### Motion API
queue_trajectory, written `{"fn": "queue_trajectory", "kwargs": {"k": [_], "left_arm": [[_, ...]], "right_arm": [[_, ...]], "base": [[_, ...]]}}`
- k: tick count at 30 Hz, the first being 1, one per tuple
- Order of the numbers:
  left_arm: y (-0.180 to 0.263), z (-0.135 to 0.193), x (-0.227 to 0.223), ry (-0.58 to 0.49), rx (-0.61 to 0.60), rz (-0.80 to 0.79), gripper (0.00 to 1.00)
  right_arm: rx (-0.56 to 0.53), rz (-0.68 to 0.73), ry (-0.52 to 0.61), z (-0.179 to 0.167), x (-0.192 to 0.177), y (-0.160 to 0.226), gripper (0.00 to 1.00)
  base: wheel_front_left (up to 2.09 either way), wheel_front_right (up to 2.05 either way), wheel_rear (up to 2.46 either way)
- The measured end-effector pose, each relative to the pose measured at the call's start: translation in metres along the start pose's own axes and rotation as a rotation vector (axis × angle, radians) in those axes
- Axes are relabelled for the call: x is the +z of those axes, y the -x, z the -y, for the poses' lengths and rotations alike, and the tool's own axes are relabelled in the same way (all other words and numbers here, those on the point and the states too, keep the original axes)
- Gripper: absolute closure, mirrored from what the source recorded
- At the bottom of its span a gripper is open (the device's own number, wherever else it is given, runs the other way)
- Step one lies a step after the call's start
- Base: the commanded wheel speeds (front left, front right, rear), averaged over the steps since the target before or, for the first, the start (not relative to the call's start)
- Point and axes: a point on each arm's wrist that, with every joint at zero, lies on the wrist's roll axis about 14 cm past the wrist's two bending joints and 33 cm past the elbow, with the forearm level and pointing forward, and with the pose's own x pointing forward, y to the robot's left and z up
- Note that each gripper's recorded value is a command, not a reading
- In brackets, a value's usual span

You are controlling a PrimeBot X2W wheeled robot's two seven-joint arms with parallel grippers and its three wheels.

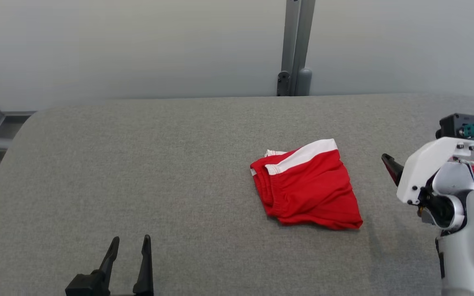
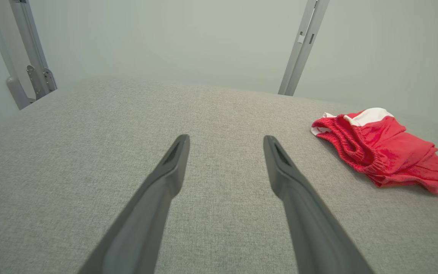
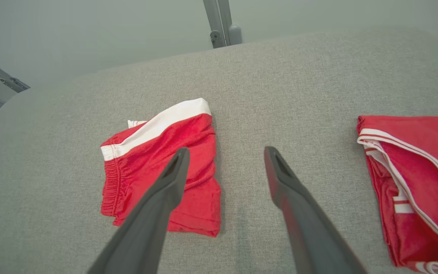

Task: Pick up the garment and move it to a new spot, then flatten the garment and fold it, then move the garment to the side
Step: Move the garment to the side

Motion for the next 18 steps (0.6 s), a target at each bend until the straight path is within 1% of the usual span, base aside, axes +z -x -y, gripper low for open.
{"fn": "queue_trajectory", "kwargs": {"k": [4, 8, 10, 18], "left_arm": [[-0.004, -0.001, 0.004, 0.004, 0.009, 0.011, 0.0], [-0.012, -0.002, 0.009, 0.005, 0.018, 0.023, 0.0], [-0.014, -0.005, 0.01, 0.006, 0.034, 0.024, 0.0], [-0.018, -0.022, 0.004, 0.003, 0.096, -0.002, 0.0]], "right_arm": [[0.022, -0.163, 0.001, -0.011, -0.004, -0.023, 0.0], [-0.006, -0.309, 0.039, -0.013, -0.021, -0.044, 0.0], [-0.026, -0.358, 0.061, -0.011, -0.029, -0.053, 0.0], [-0.046, -0.531, 0.019, -0.004, -0.075, -0.085, 0.0]], "base": [[0.0, 0.0, 0.0], [0.0, 0.0, 0.0], [0.0, 0.0, 0.0], [0.0, 0.0, 0.0]]}}
